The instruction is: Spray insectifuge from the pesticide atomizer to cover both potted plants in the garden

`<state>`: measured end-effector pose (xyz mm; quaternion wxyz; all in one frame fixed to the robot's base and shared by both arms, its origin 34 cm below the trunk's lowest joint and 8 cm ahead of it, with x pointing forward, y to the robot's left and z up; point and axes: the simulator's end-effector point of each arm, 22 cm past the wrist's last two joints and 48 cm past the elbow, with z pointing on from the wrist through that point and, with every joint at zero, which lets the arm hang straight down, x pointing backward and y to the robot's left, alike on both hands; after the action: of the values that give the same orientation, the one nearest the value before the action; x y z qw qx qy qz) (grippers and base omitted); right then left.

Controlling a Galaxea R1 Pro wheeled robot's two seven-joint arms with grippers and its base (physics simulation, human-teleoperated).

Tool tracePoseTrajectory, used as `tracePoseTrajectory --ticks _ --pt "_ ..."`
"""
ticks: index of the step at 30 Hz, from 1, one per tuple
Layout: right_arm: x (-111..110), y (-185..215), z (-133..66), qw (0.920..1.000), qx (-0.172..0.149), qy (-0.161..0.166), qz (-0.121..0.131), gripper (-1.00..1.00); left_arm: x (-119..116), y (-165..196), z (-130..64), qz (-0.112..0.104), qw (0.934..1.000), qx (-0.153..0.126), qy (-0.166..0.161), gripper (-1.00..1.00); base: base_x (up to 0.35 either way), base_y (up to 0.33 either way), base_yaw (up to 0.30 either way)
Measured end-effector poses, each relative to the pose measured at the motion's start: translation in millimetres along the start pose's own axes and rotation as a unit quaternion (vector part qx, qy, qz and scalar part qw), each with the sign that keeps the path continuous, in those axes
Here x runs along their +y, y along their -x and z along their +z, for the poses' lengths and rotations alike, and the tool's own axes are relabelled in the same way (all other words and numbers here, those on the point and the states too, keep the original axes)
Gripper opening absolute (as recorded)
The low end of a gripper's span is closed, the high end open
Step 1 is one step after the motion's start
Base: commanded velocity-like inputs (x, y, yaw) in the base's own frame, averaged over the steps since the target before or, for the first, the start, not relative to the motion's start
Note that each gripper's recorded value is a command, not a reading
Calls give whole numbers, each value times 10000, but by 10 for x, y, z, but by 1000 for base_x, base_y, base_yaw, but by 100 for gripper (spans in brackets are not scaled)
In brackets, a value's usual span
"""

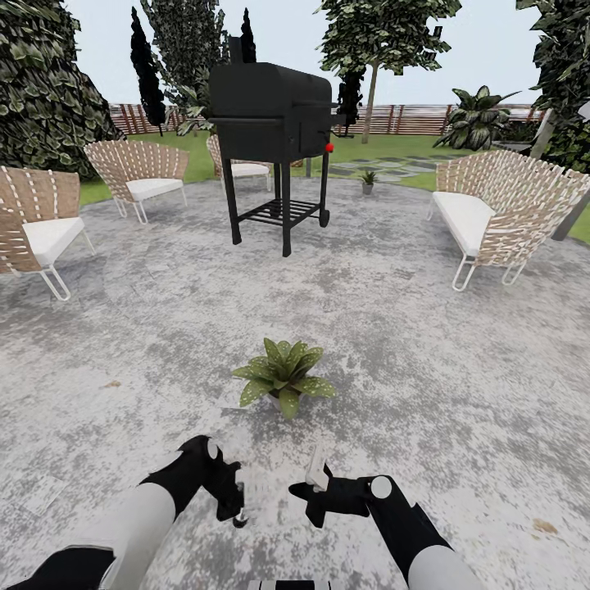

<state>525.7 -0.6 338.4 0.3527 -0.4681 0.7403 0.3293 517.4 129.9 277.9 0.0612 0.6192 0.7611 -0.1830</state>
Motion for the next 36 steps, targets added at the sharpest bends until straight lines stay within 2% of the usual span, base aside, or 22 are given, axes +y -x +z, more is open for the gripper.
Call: tracePoseTrajectory --ticks 7,8,12,15,16,18,20,21,22,23,24,25,26,27,28,29,30,32,33,34,36 --pt "-11 -16 -13 10000 13 -10 1 -100 15 -929 -122 -350 9980 527 62 -100 0 0 0" --pt "-11 -17 -13 10000 14 -10 0 100 30 -1046 -157 -394 9974 595 84 -100 0 0 0" --pt "-20 -27 -22 10000 23 -20 3 100 82 -1328 -261 -536 9956 749 166 -100 0 0 0" --pt "-59 -57 -52 10000 41 -74 9 100 128 -1412 -305 -645 9948 740 257 -100 0 0 0" --pt "-88 -98 -85 9999 73 -104 13 100 185 -1409 -313 -705 9944 686 384 -100 0 0 0" --pt "-229 -282 -249 9994 230 -249 17 100 434 -1365 -356 -1010 9896 404 937 -100 0 0 0" --pt "-423 -465 -437 9979 373 -521 43 100 686 -1315 -422 -1437 9780 49 1514 -100 0 0 0" --pt "-598 -578 -583 9956 422 -822 136 100 832 -1298 -471 -1822 9652 -228 1861 -100 0 0 0" --pt "-781 -670 -741 9920 423 -1156 282 100 961 -1292 -524 -2245 9485 -523 2171 -100 0 0 0" --pt "-948 -743 -892 9869 371 -1495 484 100 1057 -1306 -562 -2675 9292 -796 2424 -100 0 0 0" --pt "-1108 -810 -1048 9795 282 -1854 730 100 1121 -1333 -578 -3073 9086 -1028 2635 -100 0 0 0" --pt "-1268 -883 -1216 9690 173 -2252 1003 100 1168 -1375 -576 -3427 8850 -1251 2893 -100 0 0 0" --pt "-1390 -962 -1362 9578 98 -2598 1224 100 1204 -1452 -584 -3704 8585 -1429 3245 -100 0 0 0" --pt "-1435 -1026 -1442 9510 77 -2782 1344 100 1205 -1528 -589 -3851 8412 -1501 3486 -100 0 0 0" --pt "-1447 -1189 -1559 9394 105 -3062 1538 100 1163 -1664 -581 -4046 8167 -1541 3814 -100 0 0 0" --pt "-1430 -1391 -1692 9251 168 -3376 1732 100 1089 -1789 -559 -4227 7961 -1550 4045 -100 0 0 0" --pt "-1421 -1598 -1859 9067 230 -3753 1911 100 1013 -1906 -546 -4412 7768 -1553 4217 -100 0 0 0" --pt "-1431 -1918 -2216 8659 326 -4535 2086 100 860 -2149 -531 -4881 7354 -1571 4429 -100 0 0 0" --pt "-1437 -1999 -2332 8523 363 -4773 2109 100 807 -2228 -525 -5051 7215 -1585 4464 -100 0 0 0" --pt "-1395 -2155 -2483 8319 462 -5079 2188 100 739 -2329 -518 -5270 7029 -1610 4497 -100 0 0 0" --pt "-1234 -2395 -2613 8067 590 -5398 2331 100 602 -2452 -468 -5487 6865 -1591 4498 -100 0 0 0"
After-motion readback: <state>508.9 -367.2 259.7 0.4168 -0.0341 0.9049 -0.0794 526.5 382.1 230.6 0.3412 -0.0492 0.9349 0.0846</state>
